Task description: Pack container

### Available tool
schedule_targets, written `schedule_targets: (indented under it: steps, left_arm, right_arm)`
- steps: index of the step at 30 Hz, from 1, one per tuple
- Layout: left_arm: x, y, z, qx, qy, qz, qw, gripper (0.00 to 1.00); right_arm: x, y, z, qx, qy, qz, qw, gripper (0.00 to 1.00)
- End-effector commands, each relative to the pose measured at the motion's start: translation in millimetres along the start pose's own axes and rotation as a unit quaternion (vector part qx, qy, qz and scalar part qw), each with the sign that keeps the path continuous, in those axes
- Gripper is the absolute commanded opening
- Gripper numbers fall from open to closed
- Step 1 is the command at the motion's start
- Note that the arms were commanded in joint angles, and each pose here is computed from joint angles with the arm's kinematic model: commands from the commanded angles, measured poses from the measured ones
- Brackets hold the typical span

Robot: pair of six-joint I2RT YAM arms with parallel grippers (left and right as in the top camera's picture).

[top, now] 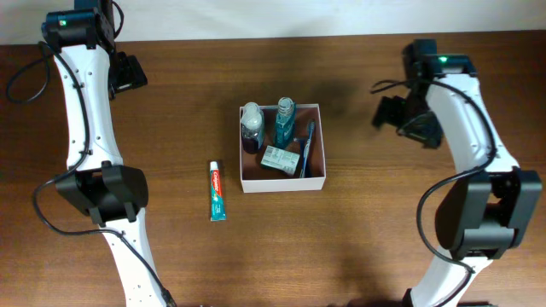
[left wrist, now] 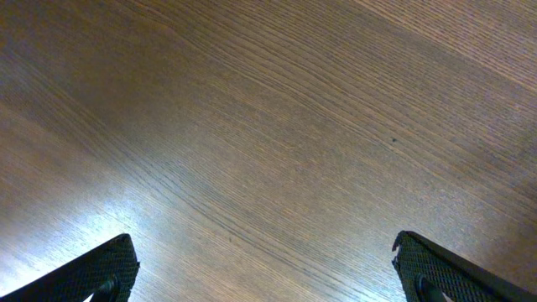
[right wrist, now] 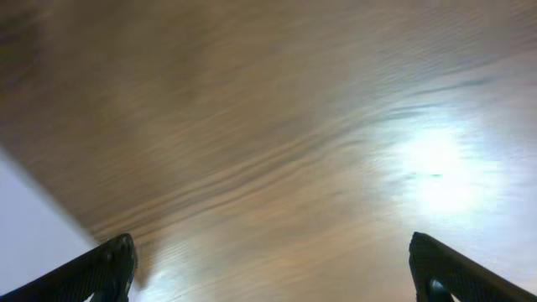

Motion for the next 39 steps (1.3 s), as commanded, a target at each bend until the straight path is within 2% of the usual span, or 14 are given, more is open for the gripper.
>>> schedule_targets:
  steps: [1,6,11,13,26,30,39]
  left_arm:
    - [-1,1,1,0.004,-0.001,0.007,1.000,0.99]
    - [-1,1,1,0.004,-0.001,0.007,1.000,0.99]
    - [-1,1,1,0.004,-0.001,0.007,1.000,0.99]
    - [-1,1,1,0.004,-0.001,0.007,1.000,0.99]
    - [-1,1,1,0.004,-0.001,0.007,1.000,0.99]
    - [5,0,2,-0.002,-0.020,0.013,1.000,0.99]
    - [19,-12,4,-0.085,-0.062,0.021,0.994,0.99]
  right_arm:
    - [19,-23,1,-0.045,-0.033,-0.010,0.998,0.99]
    - [37,-53,-2,-0.054,-0.030,-0.023,0.998,0.99]
    - [44,-68,-3,-0.037,-0.011,0.085,0.996,0.99]
    - [47,-73,-4,-0.038,-0.010,0.103,0.994,0.99]
    - [52,-84,-4,-0.039,-0.010,0.092,0.995,0.99]
    - [52,-84,-4,-0.039,-0.010,0.092,0.995,0.99]
    - [52,-84,-4,-0.039,-0.010,0.092,0.995,0.99]
Point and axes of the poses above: each gripper's point midway between its finger pads, its own z axis back along the fingers, its own y axis along the line the jaws close on, x = y × z, the point moved 10 cm from there along z, back along the fingers, and after that the axes turned 12 degrees about -z, right-handed, at the moved point
